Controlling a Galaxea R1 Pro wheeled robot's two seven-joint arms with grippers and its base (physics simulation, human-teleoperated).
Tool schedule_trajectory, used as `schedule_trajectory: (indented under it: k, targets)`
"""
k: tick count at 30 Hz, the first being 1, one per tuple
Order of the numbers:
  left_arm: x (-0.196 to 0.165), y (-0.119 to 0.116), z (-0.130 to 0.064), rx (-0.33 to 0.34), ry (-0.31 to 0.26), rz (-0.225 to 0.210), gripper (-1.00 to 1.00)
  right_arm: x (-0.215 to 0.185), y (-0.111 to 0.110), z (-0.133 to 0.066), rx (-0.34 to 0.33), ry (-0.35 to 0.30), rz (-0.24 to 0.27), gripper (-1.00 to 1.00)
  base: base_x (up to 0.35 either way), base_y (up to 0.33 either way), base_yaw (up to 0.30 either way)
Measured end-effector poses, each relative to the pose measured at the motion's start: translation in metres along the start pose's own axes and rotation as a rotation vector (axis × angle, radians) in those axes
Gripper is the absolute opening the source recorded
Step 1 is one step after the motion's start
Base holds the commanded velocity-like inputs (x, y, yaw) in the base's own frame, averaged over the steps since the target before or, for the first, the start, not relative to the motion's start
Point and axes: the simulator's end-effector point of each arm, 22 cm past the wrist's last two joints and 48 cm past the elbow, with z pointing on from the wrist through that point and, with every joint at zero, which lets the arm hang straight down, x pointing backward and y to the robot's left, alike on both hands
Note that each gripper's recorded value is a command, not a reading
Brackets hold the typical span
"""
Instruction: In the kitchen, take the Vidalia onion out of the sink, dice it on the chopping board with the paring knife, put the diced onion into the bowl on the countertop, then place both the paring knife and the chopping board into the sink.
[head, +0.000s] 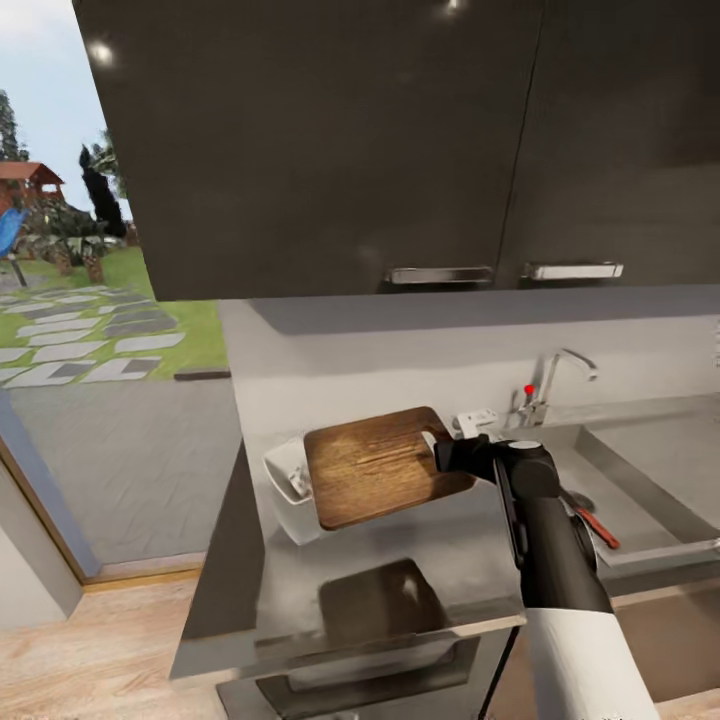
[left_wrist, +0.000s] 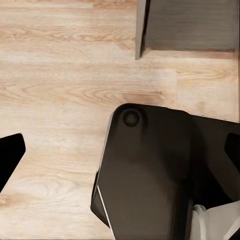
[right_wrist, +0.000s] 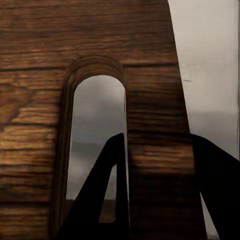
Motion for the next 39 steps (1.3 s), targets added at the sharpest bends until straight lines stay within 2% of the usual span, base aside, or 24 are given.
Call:
schedule_trajectory:
  k: [3, 6, 10, 16, 27, 34, 39]
  targets:
    - [0.001, 0.001, -0.001, -0.002, 0.003, 0.0, 1.0, 0.006, -0.003, 0.006, -0.001, 0.002, -0.002, -1.0, -0.201, -0.273, 0.0]
    - [0.001, 0.002, -0.001, -0.003, 0.004, 0.0, 1.0, 0.01, -0.017, 0.007, 0.017, -0.008, 0.024, -1.0, -0.183, -0.28, 0.0]
    - [0.002, 0.002, -0.001, -0.004, 0.006, 0.0, 1.0, 0.011, -0.021, 0.007, 0.02, -0.01, 0.037, -1.0, -0.152, -0.292, 0.0]
    - [0.003, 0.002, -0.002, -0.004, 0.008, 0.0, 1.0, 0.02, -0.019, 0.012, 0.012, 0.012, 0.044, -1.0, -0.056, -0.313, -0.01]
    - [0.001, 0.002, 0.0, -0.004, 0.0, 0.0, 1.0, 0.03, -0.01, 0.018, -0.006, 0.039, 0.05, -1.0, -0.002, -0.319, -0.159]
    - [0.001, 0.003, 0.0, -0.004, 0.0, 0.0, 1.0, 0.03, -0.011, 0.018, -0.001, 0.041, 0.05, -1.0, 0.0, -0.299, 0.004]
    - [0.001, 0.003, 0.0, -0.005, 0.0, 0.0, 1.0, 0.04, -0.012, 0.025, 0.014, 0.061, 0.052, -1.0, 0.0, -0.294, 0.22]
